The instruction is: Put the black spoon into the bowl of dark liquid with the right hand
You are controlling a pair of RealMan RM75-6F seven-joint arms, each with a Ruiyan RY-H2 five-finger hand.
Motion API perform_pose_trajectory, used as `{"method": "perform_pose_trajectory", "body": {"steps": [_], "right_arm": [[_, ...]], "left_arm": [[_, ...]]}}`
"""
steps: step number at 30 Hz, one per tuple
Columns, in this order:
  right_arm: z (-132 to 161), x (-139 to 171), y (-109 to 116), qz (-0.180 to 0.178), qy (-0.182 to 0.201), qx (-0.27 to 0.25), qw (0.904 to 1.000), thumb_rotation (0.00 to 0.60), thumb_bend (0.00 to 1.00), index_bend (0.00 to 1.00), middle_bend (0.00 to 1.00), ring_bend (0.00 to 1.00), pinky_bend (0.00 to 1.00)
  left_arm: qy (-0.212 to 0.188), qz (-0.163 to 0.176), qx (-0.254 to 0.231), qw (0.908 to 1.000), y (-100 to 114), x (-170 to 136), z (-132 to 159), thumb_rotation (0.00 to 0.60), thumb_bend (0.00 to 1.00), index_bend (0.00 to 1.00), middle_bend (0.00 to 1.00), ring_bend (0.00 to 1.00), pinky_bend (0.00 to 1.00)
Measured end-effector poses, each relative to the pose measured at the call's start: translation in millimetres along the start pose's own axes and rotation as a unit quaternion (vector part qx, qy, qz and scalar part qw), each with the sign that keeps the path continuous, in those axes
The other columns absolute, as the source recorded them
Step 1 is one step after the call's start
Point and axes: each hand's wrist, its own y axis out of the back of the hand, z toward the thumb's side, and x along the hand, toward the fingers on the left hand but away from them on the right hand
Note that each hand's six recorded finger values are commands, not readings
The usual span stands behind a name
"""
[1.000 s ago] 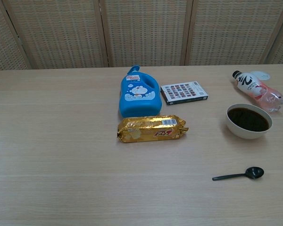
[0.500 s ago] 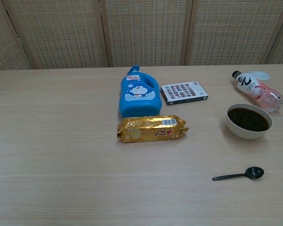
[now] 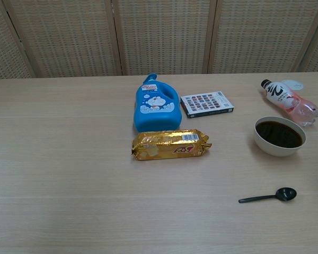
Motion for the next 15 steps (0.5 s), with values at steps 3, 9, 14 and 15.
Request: {"method": "perform_pose_trajectory", "body": {"steps": [3,9,14,15], "right_arm": [[11,-8,-4,0.015,0.021,0.006,0.9997,0.6,0.16,0.4,0.43,0.37,0.6],[42,-29,-19,0.057,0.078,0.046,0.9943,0.6,0.16,0.4,0.59,0.55,0.79],[65,-43,-29,0.075,0.111,0.081,0.9876,0.6,0.23,0.4,0.74,0.72,0.91],[68,-45,-31,0.076,0.116,0.085,0.9867,0.6,0.26,0.41,0.77,0.76,0.94]], "left_arm": [[0.002,-0.002,0.001,1.0,-2,0,-2,0.6,0.42,0.0,0.0,0.0,0.0],[0.007,-0.011,-0.002,0.9999,-8,2,-7,0.6,0.42,0.0,0.0,0.0,0.0],[0.008,-0.01,-0.001,0.9999,-10,4,-10,0.6,0.42,0.0,0.0,0.0,0.0],[0.008,-0.01,-0.001,0.9999,-10,5,-10,0.6,0.42,0.0,0.0,0.0,0.0]]}}
